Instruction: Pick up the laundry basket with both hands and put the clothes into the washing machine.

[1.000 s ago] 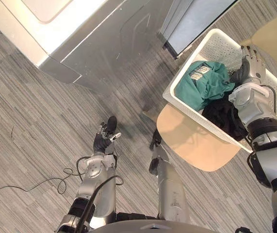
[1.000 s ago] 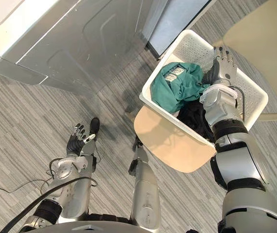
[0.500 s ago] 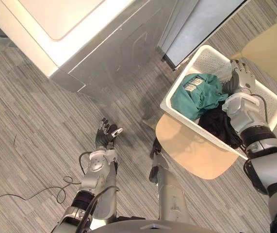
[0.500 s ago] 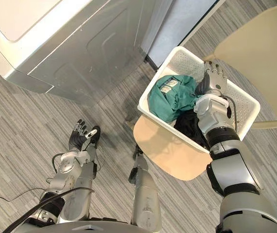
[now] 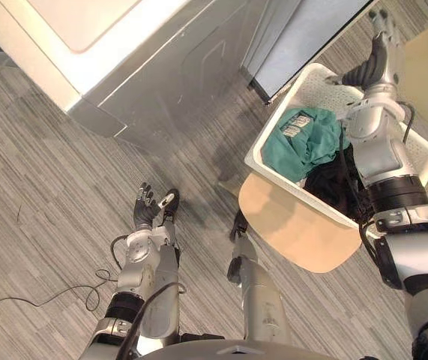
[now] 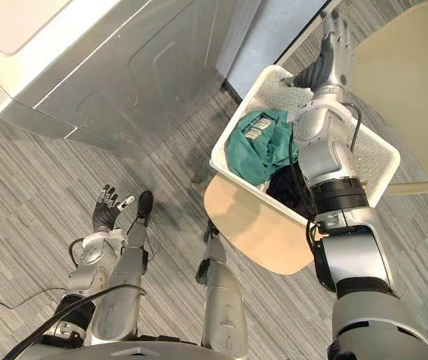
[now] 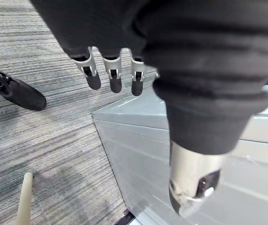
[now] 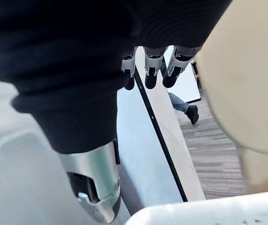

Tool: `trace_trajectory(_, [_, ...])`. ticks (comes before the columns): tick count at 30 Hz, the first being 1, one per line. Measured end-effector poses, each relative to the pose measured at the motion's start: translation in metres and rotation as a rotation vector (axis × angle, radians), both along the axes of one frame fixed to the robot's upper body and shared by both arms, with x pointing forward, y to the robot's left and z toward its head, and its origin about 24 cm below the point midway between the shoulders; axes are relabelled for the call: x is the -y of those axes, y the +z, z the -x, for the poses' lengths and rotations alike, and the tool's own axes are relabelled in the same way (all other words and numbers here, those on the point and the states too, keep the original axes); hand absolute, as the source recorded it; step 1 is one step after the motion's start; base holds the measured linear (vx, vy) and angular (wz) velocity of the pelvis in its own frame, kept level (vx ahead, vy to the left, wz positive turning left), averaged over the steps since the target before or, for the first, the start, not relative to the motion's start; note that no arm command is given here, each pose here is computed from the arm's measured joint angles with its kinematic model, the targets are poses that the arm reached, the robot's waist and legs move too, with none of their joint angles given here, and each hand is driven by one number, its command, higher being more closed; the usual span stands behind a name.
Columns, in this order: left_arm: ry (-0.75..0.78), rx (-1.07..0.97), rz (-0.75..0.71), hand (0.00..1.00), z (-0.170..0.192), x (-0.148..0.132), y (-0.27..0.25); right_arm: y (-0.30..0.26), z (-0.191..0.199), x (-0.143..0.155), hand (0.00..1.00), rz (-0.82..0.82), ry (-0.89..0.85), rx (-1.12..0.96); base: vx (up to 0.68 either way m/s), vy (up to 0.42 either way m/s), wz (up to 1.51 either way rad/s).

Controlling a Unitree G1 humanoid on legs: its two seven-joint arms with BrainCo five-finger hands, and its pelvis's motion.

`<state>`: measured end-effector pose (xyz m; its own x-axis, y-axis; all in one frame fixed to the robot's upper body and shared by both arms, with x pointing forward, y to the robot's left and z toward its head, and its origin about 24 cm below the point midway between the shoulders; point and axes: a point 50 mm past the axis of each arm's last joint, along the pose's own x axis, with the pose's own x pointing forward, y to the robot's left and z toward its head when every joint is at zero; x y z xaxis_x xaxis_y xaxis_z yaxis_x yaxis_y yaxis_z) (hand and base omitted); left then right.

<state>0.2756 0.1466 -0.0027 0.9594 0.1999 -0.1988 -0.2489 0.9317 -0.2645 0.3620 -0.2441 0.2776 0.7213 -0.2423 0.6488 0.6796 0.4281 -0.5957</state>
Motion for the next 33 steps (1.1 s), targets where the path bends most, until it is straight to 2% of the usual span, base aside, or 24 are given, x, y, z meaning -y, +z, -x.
trace_trajectory(3, [0.016,-0.003,-0.012,0.0,0.001,-0.007,0.0,-0.004,-0.002,-0.007,0.0,-0.028,0.022,-0.003,-0.03,0.041,0.07])
trace_trajectory(8, [0.025,-0.019,-0.021,0.0,0.003,-0.012,-0.003,-0.045,-0.011,-0.015,0.0,-0.068,0.039,-0.139,-0.03,0.052,0.1])
trace_trajectory(15, [0.026,-0.03,-0.022,0.0,0.006,-0.013,-0.006,-0.119,-0.027,-0.005,0.0,0.004,-0.038,-0.524,-0.03,0.049,0.01])
trace_trajectory(20, [-0.022,-0.029,-0.037,0.0,0.005,-0.004,-0.006,-0.162,-0.026,0.002,0.0,-0.029,-0.089,-0.737,-0.03,0.026,0.0])
trace_trajectory(27, [-0.064,-0.023,-0.05,0.0,0.004,0.004,-0.004,-0.162,-0.031,0.01,0.0,-0.085,-0.143,-0.805,-0.03,0.038,0.03])
trace_trajectory(32, [-0.089,0.08,-0.031,0.0,0.002,0.011,0.017,-0.161,-0.029,0.021,0.0,-0.057,-0.179,-0.848,-0.02,0.029,0.05])
trace_trajectory(33, [-0.096,0.104,-0.024,0.0,0.002,0.012,0.022,-0.159,-0.029,0.023,1.0,-0.052,-0.183,-0.852,-0.01,0.024,0.03])
